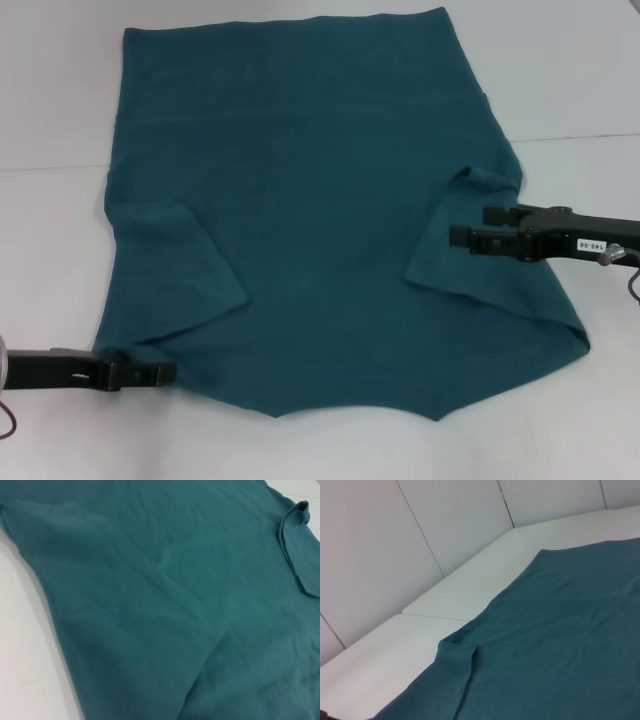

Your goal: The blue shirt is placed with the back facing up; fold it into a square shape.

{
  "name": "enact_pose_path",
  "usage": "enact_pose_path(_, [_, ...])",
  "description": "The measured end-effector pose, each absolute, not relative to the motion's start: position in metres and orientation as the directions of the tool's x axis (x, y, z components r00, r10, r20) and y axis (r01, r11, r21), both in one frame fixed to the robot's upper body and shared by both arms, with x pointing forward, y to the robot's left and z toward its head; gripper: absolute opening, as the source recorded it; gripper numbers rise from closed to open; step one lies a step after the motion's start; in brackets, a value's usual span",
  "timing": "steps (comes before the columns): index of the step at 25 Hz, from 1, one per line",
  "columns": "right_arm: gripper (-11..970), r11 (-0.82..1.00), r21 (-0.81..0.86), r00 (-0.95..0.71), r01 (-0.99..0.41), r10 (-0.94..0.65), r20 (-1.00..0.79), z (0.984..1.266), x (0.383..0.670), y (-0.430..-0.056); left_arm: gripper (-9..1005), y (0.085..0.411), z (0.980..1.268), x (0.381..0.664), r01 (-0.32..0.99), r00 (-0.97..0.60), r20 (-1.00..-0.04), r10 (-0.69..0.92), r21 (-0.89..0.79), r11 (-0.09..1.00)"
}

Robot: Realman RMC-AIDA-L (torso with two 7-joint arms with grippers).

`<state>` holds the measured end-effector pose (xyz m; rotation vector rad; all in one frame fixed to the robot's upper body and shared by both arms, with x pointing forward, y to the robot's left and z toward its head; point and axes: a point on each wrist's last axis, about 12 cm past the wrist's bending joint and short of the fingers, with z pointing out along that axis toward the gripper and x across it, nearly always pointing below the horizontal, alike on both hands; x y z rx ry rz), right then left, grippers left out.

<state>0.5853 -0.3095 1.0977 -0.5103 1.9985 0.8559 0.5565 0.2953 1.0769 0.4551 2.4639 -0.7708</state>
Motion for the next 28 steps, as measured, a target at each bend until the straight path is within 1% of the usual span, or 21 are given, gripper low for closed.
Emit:
enact_pose_path(10, [931,0.681,0.373,-0.528,-0.63,-0.024,-0.849,1.0977,0.5851,-0.3107,877,0.2936,1.0766,0.5489,0.453,-0.831,-0.532,0.164,-0.476,0.754])
enact_pose_path(19, [930,0.688,0.371,-0.524,-0.623,-0.015,-0.852,1.0986,0.5851,-0.3143,878,0.2981,1.0786,0.5501,0.355,-0.881,-0.464,0.093,-0.519,0.778])
enact_pose_path(28, [930,0.692,0.37,-0.52,-0.62,-0.009,-0.854,1.0998,0.5858,-0.3159,878,0.3008,1.082,0.5547,0.305,-0.895,-0.442,0.051,-0.527,0.793])
